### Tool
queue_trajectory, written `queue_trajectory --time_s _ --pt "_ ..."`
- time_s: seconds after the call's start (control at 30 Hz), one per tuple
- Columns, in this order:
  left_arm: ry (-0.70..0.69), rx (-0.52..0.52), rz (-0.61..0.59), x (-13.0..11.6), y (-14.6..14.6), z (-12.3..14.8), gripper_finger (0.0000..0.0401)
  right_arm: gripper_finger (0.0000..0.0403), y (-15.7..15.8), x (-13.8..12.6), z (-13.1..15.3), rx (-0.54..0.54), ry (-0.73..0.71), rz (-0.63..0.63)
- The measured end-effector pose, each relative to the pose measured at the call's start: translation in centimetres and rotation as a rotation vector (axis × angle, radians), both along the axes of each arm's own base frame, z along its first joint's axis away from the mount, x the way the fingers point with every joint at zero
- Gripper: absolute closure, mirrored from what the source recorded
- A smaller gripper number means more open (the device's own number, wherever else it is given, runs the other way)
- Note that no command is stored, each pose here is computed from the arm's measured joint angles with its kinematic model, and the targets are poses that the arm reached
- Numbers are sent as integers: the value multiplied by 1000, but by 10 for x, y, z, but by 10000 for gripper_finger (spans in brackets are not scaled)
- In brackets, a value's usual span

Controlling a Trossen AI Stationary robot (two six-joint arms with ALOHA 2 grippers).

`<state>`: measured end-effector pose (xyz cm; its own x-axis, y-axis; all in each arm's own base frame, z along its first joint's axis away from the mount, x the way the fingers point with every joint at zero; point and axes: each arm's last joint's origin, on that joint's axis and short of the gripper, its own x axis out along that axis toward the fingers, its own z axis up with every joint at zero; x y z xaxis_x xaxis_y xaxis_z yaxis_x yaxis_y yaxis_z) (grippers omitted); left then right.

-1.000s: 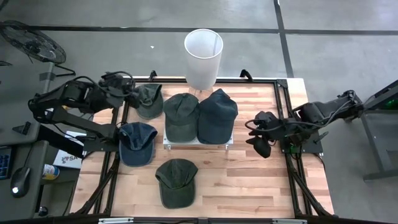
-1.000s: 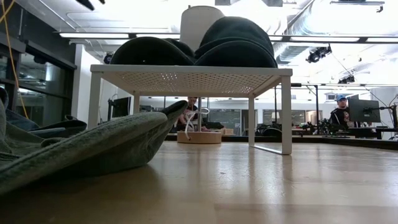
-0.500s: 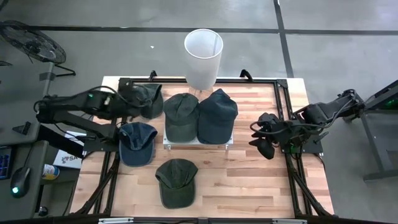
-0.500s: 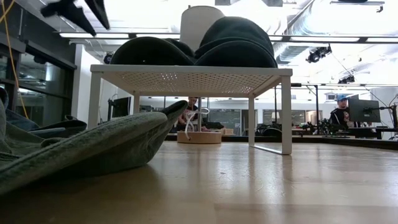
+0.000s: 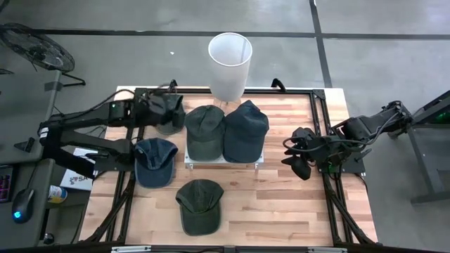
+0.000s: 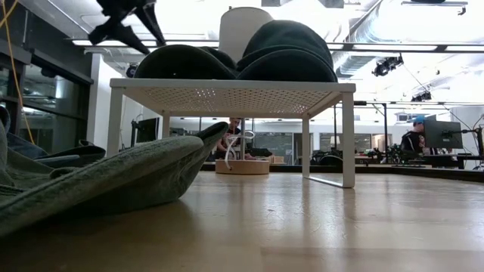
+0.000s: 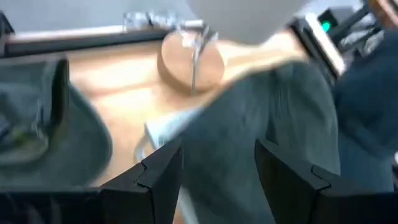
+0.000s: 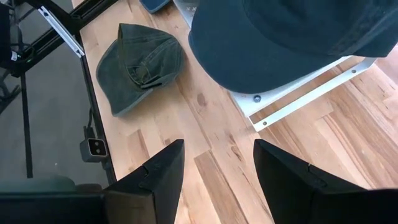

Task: Pick & Place hat
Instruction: Stack the top green cap on the green cap on the shelf

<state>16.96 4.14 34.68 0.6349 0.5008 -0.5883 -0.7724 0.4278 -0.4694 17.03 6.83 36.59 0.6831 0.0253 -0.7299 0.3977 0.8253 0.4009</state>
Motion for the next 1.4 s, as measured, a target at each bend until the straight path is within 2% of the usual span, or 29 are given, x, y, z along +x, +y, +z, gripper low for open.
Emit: queue_trajectory --time_s 0.13,0.33,0.57,0.9,1.07,1.23,1.4 --pt "-32 35 56 -13 23 8 206 217 0 0 0 -2 -1 -1" --pt "-12 -15 103 -35 53 6 206 217 0 0 0 -3 -2 -5" --pt "65 -58 210 -55 82 -2 206 217 -1 0 0 -15 -9 -22" --pt "198 -185 258 -81 116 -21 206 217 0 0 0 4 -6 -33" --pt "201 -209 257 -80 118 -23 206 217 0 0 0 2 -5 -31" --pt "204 -324 306 -76 125 -41 206 217 -1 0 0 -1 -4 -31" --pt "268 -435 373 -75 127 -68 206 217 -1 0 0 -2 -5 -30"
